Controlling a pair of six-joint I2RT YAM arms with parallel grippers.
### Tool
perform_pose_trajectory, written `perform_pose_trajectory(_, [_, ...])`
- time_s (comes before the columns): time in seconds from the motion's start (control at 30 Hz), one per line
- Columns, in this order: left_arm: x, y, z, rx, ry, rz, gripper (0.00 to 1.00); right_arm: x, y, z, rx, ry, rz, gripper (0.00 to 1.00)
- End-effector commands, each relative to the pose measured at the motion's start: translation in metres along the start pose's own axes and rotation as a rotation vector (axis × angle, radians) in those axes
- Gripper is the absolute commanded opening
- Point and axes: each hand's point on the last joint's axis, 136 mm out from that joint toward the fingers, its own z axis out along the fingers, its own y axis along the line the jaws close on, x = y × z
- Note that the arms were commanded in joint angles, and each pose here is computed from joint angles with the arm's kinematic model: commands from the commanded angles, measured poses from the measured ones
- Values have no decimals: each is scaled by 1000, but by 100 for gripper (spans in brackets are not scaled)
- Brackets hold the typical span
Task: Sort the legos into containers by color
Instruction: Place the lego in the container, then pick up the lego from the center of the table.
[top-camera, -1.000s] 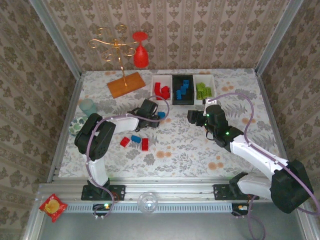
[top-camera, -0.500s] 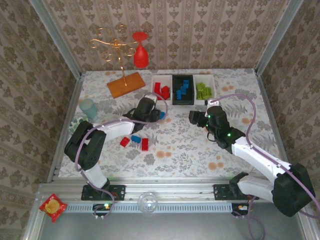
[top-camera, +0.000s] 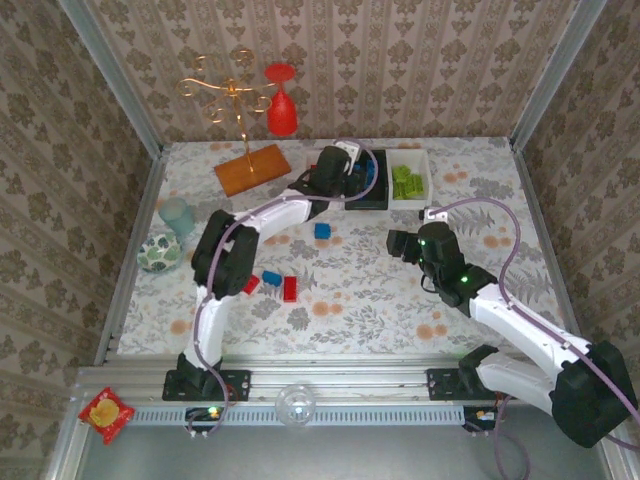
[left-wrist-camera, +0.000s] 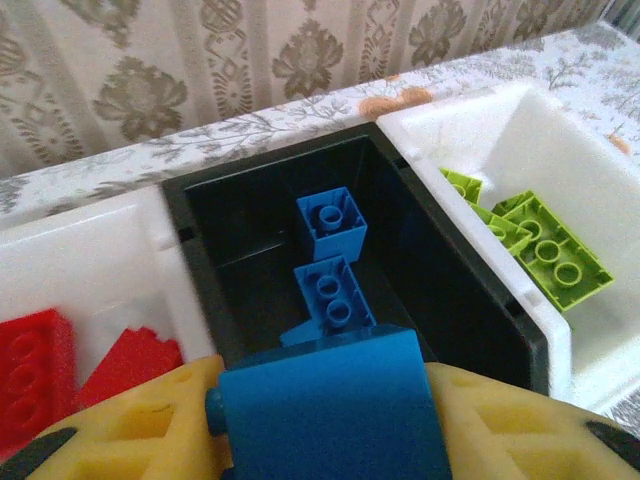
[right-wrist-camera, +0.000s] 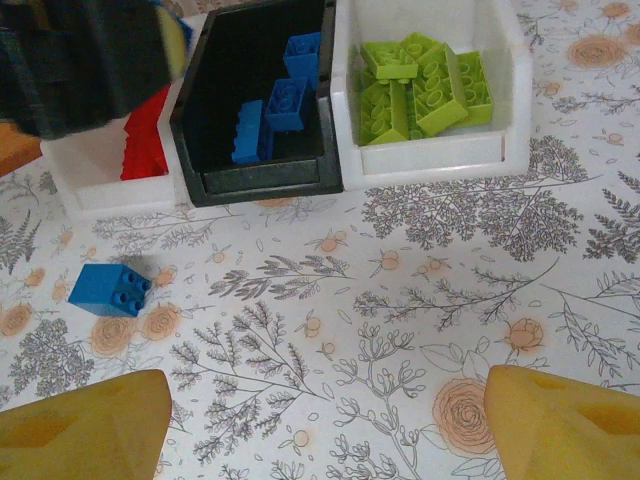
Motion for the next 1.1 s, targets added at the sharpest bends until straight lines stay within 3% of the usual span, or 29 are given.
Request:
perform_pose_trajectory(0.0, [0, -4, 18, 5, 44, 50, 47, -1, -8, -2, 34, -11, 18, 84])
perform_pose_trajectory(0.17, [-1, -15, 47, 25, 59, 70, 55, 1, -7, 0, 31, -4, 19, 84])
perform_pose_trajectory(0.3, [-4, -22, 50, 45, 73, 75, 63, 1, -10, -4, 37, -9, 20, 84])
perform_pose_trajectory(0.5, [-23, -29, 26, 75, 21, 65, 72, -2, -12, -12, 37, -35, 16, 84])
perform_pose_trajectory(0.67, [-33, -26, -21, 85, -17, 47, 73, 0, -7, -16, 24, -31, 0, 84])
perform_pose_trajectory(0.87, [24, 10, -100, 3, 67, -17, 76, 10, -6, -16, 23, -11, -10, 84])
perform_pose_trajectory(1.07, [94, 21, -112, -36, 213, -81, 83, 12, 1, -7, 3, 4, -8, 84])
